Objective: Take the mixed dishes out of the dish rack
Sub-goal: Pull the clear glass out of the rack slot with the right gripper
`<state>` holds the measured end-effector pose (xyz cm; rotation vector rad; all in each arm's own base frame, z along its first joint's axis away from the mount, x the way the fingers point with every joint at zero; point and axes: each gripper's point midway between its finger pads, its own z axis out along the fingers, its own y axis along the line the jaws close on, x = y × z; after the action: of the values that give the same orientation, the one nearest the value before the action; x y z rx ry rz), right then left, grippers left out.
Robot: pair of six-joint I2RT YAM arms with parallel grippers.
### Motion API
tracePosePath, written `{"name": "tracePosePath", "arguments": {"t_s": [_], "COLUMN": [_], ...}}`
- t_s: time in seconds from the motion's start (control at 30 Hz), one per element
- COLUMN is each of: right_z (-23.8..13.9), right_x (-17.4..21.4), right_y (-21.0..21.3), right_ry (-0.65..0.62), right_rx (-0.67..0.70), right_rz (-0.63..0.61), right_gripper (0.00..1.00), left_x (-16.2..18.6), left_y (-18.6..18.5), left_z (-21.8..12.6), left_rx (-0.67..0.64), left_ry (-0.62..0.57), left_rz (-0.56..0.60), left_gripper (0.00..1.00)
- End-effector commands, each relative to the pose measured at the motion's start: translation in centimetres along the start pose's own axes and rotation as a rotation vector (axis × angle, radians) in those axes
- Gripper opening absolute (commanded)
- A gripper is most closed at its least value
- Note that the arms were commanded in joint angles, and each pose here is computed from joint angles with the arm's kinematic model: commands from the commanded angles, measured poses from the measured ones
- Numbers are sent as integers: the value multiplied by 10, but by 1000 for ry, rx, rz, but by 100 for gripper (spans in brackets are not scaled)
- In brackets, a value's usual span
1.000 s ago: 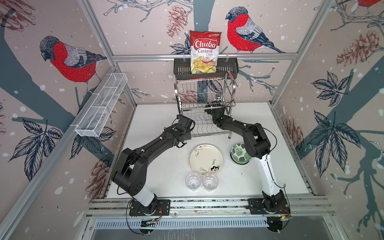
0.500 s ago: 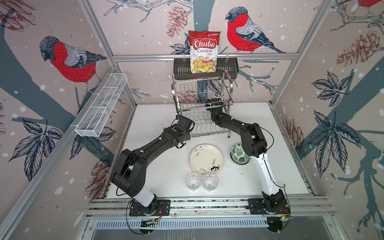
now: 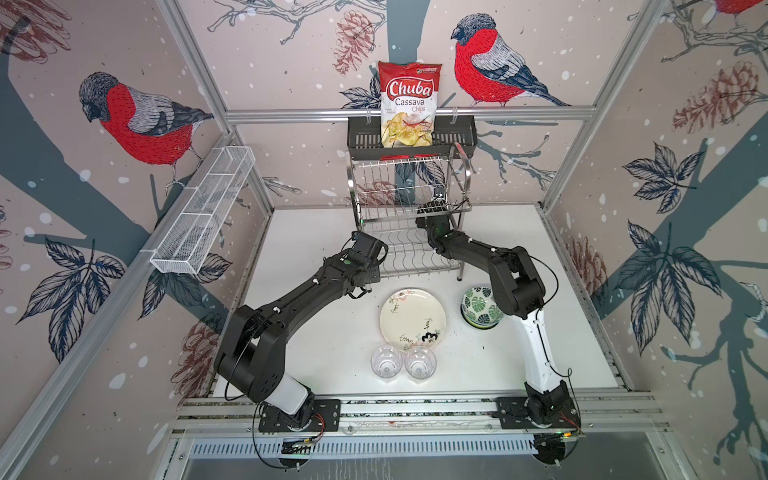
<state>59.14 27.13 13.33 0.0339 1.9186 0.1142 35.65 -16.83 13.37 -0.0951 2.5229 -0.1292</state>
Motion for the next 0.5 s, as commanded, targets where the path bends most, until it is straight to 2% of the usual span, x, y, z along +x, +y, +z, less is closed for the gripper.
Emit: {"name": "tracePosePath", "arguments": {"t_s": [0.0, 0.2, 0.47], "right_z": [-13, -37, -61], "right_x": [77, 83, 83], "right_y": [-9, 22, 47], "right_ry": [285, 301, 335], "right_rx": [-30, -231, -413], "right_rz": [-79, 10, 188], "right_gripper": [33, 26, 22], "left_x": [-1, 1, 1], "left_y": [-24, -30, -31], "left_z": [-4, -3, 0], "left_rx": [119, 145, 152], "left_ry": [3, 11, 11], "left_rz": [33, 31, 21], "left_gripper": [0, 0, 0]}}
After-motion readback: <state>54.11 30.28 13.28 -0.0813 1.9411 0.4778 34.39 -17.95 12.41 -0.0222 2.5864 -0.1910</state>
